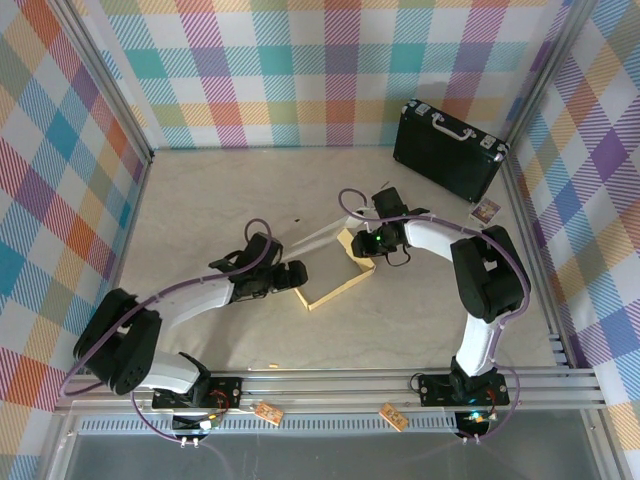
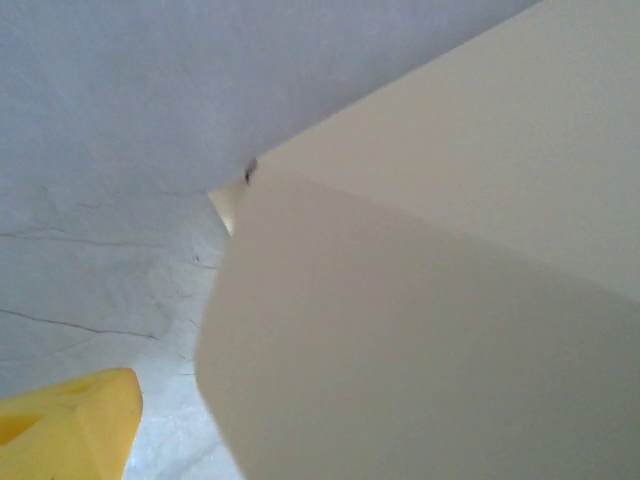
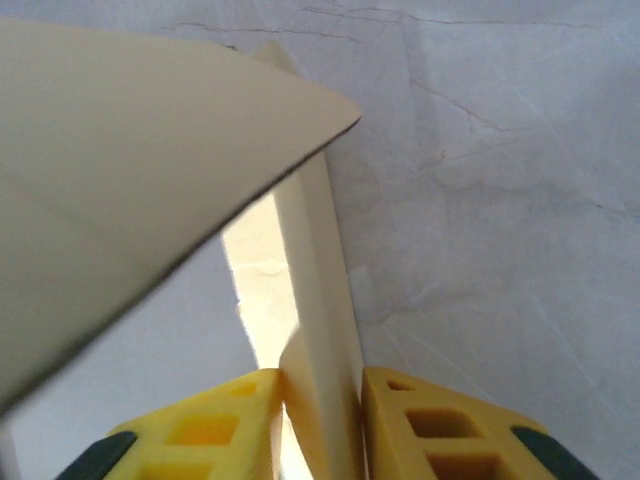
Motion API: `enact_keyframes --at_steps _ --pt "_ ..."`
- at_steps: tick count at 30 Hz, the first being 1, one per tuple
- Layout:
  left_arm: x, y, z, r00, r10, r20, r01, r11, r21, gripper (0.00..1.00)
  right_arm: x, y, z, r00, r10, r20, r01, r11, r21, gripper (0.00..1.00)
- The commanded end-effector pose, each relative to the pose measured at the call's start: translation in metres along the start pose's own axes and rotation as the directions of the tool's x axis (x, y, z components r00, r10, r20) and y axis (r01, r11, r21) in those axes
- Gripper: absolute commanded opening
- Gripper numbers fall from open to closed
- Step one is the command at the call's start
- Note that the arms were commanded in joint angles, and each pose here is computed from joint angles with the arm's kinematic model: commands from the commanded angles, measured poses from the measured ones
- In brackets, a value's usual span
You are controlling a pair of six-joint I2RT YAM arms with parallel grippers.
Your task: Fold the paper box
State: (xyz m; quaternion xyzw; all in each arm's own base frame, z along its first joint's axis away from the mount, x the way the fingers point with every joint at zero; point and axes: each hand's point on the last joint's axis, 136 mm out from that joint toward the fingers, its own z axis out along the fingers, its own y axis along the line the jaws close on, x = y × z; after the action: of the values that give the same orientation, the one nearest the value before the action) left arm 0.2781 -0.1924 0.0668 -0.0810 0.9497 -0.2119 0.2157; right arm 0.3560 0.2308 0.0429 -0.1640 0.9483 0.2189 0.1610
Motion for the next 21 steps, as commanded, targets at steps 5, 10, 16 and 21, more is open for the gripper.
enact_keyframes --at_steps 5,10,16,21 --pt "-0.019 0.002 -0.029 0.997 -0.029 0.077 0.025 0.999 0.048 0.92 0.006 -0.017 0.005 0.995 -0.090 -0.032 0.094 0.980 0.176 0.18" --pt "-0.031 0.005 -0.050 0.985 -0.063 0.160 0.055 0.997 0.058 0.95 0.005 -0.013 0.007 0.982 -0.184 -0.034 0.186 0.953 0.238 0.19" --pt "-0.054 0.010 -0.070 0.970 -0.086 0.229 0.082 0.996 0.026 0.98 0.003 -0.010 0.012 0.978 -0.203 -0.046 0.209 0.951 0.228 0.28" --pt "-0.070 0.005 -0.069 0.965 -0.064 0.253 0.063 0.998 0.010 0.98 0.001 -0.009 0.014 0.975 -0.214 -0.052 0.220 0.948 0.229 0.28"
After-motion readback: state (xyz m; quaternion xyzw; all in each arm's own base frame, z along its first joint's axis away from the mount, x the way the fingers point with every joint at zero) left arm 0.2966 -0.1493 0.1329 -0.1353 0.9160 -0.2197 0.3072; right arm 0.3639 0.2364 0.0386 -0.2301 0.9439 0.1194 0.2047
